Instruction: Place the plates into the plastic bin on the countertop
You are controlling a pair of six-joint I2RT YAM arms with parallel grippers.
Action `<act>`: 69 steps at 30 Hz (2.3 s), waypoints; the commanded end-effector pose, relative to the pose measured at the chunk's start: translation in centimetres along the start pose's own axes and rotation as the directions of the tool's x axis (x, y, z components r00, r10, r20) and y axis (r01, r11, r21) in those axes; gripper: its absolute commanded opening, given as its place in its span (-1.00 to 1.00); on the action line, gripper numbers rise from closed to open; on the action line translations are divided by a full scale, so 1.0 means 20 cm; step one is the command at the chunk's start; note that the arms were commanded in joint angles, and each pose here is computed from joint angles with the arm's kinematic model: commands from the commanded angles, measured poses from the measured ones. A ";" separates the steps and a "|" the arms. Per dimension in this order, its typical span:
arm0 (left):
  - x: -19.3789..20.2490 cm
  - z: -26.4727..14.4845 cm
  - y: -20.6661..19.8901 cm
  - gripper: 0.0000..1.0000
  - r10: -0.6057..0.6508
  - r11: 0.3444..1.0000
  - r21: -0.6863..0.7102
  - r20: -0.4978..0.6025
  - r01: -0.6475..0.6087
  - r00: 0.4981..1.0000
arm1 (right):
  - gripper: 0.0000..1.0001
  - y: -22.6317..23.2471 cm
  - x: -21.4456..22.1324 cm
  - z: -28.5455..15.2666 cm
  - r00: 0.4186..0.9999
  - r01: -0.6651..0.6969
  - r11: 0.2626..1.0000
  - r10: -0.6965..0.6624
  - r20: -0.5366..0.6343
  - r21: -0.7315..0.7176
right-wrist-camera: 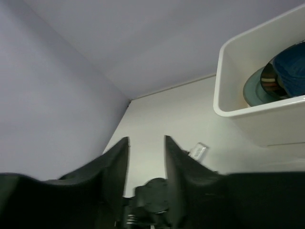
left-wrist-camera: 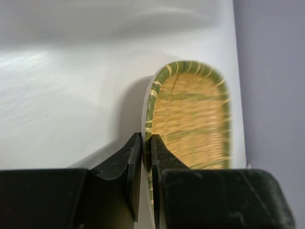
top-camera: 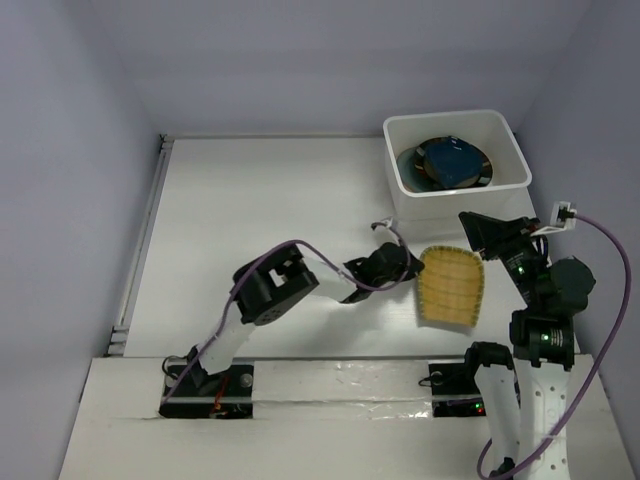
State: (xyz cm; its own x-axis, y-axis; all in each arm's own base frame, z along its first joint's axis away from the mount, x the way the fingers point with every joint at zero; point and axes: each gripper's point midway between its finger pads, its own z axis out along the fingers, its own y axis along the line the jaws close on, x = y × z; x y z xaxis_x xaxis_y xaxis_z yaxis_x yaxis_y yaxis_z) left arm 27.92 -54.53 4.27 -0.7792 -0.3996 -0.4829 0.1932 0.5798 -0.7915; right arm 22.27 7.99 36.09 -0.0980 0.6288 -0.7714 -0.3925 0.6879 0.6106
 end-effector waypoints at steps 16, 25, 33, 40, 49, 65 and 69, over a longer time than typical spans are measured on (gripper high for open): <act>-0.77 -1.14 0.21 -1.00 -0.076 0.987 0.156 0.297 0.030 0.952 | 0.57 -0.40 0.80 0.06 0.923 -0.159 0.979 0.193 -0.334 0.128; -0.92 -1.38 0.17 -1.00 -0.110 0.969 0.246 0.331 0.026 0.937 | 0.83 -0.28 1.21 0.19 0.821 -0.251 0.967 0.234 -0.520 0.039; -0.97 -1.48 0.09 -1.00 -0.115 0.955 0.297 0.343 0.008 0.932 | 0.67 -0.15 1.24 0.24 0.808 -0.310 0.949 0.231 -0.542 -0.058; -0.98 -1.58 -0.05 -1.00 -0.108 0.925 0.379 0.330 -0.027 0.938 | -1.00 -0.05 1.13 0.26 0.834 -0.350 0.927 0.243 -0.496 -0.134; -1.07 -1.74 -0.06 0.23 0.109 0.959 0.193 0.426 -0.209 0.898 | -1.00 0.08 0.48 0.45 0.976 -0.138 0.989 0.128 -0.177 -0.046; -1.28 -2.32 0.04 0.98 0.314 0.947 -0.155 0.637 -0.283 0.704 | -1.00 -0.63 -0.35 0.91 0.996 -0.004 0.897 -0.036 0.082 0.442; -1.29 -2.36 0.06 0.98 0.348 0.936 -0.192 0.639 -0.296 0.686 | -1.00 -0.85 -0.34 0.97 0.999 -0.009 0.851 -0.015 0.042 0.525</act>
State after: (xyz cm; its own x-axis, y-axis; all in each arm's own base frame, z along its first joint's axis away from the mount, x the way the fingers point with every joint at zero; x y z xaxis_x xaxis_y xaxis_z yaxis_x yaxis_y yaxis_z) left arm 20.30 -11.75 32.97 -0.1348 -0.5701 -0.8104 0.3351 0.7435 -0.5787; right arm 46.15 0.69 30.75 -0.1245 0.6385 -0.7595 0.1686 0.7679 0.6180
